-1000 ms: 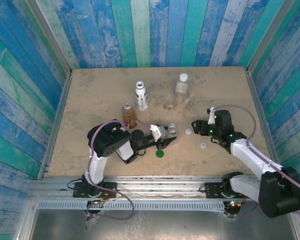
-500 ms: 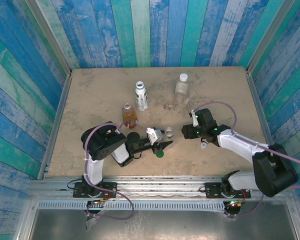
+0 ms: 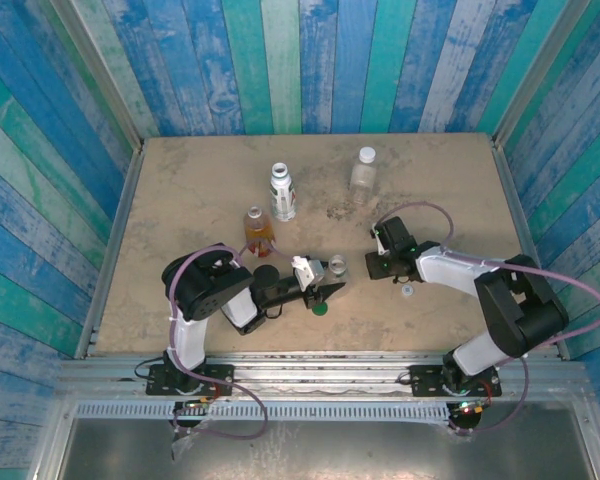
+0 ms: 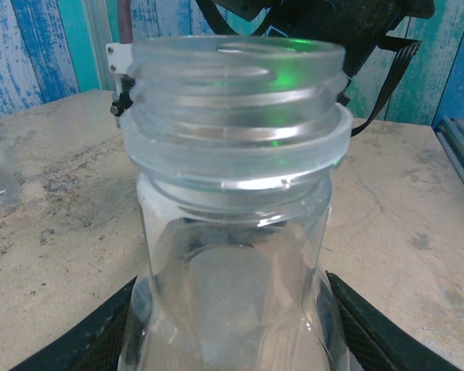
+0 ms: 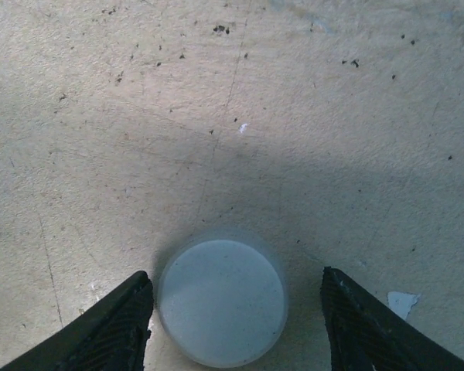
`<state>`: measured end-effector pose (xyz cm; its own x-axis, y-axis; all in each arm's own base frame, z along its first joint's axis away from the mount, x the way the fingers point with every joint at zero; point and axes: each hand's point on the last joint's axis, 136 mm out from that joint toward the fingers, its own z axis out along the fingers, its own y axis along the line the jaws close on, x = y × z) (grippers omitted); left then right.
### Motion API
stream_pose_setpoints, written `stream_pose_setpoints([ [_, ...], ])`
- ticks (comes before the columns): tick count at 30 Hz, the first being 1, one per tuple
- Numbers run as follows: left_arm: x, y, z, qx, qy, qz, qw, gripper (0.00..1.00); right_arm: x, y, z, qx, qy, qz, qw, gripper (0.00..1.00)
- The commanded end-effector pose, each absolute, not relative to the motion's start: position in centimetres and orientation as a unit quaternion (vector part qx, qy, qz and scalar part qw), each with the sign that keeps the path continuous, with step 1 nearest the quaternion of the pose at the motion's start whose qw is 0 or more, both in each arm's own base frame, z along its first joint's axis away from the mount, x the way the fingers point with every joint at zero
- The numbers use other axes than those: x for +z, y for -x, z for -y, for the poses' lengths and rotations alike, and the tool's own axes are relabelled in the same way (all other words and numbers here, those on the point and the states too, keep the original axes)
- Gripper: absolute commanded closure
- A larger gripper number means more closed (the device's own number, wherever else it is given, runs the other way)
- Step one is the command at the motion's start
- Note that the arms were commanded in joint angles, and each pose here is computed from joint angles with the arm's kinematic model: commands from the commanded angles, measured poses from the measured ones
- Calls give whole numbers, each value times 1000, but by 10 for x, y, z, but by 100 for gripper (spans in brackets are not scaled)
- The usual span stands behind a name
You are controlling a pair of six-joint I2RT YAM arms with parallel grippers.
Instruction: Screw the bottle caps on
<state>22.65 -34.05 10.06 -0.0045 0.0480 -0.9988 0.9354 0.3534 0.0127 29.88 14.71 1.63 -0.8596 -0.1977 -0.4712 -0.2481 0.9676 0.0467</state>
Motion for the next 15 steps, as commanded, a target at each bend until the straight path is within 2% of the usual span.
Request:
stream_pose_setpoints([
  [1, 91, -220, 341, -385, -433, -601, 550, 47, 17, -301, -149, 51, 116, -962, 240, 45],
  [6, 92, -220, 341, -385, -433, -600, 551, 47, 13, -298, -147, 48, 116, -964, 236, 55],
  [15, 93, -219, 342, -383, -440, -595, 553, 46, 30, -298, -149, 52, 119, -960, 248, 60],
])
